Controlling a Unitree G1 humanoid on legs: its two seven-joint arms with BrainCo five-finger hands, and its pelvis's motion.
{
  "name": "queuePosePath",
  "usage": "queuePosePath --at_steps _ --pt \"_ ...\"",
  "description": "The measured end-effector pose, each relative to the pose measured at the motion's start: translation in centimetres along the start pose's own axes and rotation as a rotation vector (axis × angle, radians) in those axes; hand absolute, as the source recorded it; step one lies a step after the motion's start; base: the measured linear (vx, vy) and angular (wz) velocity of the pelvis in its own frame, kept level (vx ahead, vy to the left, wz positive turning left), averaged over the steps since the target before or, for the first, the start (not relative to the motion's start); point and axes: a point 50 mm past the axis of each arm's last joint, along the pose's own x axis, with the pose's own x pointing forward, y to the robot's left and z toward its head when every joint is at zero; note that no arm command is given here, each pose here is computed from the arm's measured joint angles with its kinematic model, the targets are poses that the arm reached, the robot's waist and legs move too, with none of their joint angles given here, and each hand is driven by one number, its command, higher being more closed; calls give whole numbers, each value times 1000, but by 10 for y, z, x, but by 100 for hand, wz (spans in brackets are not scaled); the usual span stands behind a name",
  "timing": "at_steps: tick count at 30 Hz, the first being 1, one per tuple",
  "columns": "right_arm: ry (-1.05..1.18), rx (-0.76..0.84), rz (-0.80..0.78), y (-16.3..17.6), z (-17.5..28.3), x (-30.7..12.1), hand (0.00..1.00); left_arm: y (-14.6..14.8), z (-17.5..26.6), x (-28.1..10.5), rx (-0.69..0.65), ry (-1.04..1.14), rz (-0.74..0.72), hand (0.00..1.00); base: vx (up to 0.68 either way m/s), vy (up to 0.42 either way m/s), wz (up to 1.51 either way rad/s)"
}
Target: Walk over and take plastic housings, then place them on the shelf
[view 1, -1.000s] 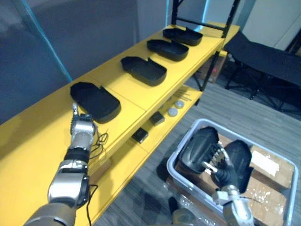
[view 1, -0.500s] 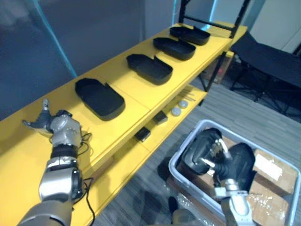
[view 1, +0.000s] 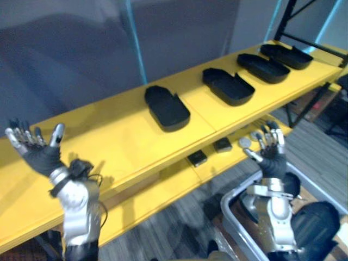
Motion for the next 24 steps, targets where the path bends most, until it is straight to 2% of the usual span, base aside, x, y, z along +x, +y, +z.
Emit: queuePosePath --at_steps 4,7,11,15,17,19,21,22,24 --pt "26 -12 25 -6 2 -10 0 13 -1 -17 76 44 2 0 -30 -18 6" --pt "44 -23 32 -5 0 -10 0 10 2 -18 66 19 -39 0 -16 -27 18" --pt "67 -77 -13 -1 -4 -9 0 -3 8 -16 5 -38 -145 0 38 -3 5" --pt "109 -151 -120 -5 -8 -10 0 -26 12 -19 -134 -72 -243 0 78 -3 -53" --pt "112 -190 -203 -21 -5 -16 0 -37 11 -19 -190 -70 -261 0 90 4 -106" --pt "116 -278 -355 -63 8 -37 0 -54 6 -14 -229 -72 -273 0 73 6 -113" --pt "90 -322 -428 -90 23 -51 0 -62 6 -4 -256 -101 -256 0 30 8 -103" --pt "66 -341 -457 -104 35 -61 0 -69 6 4 -268 -124 -242 0 -8 1 -86" --pt "26 -324 -427 -108 46 -68 0 -78 6 15 -241 -153 -225 0 -29 -8 -71"
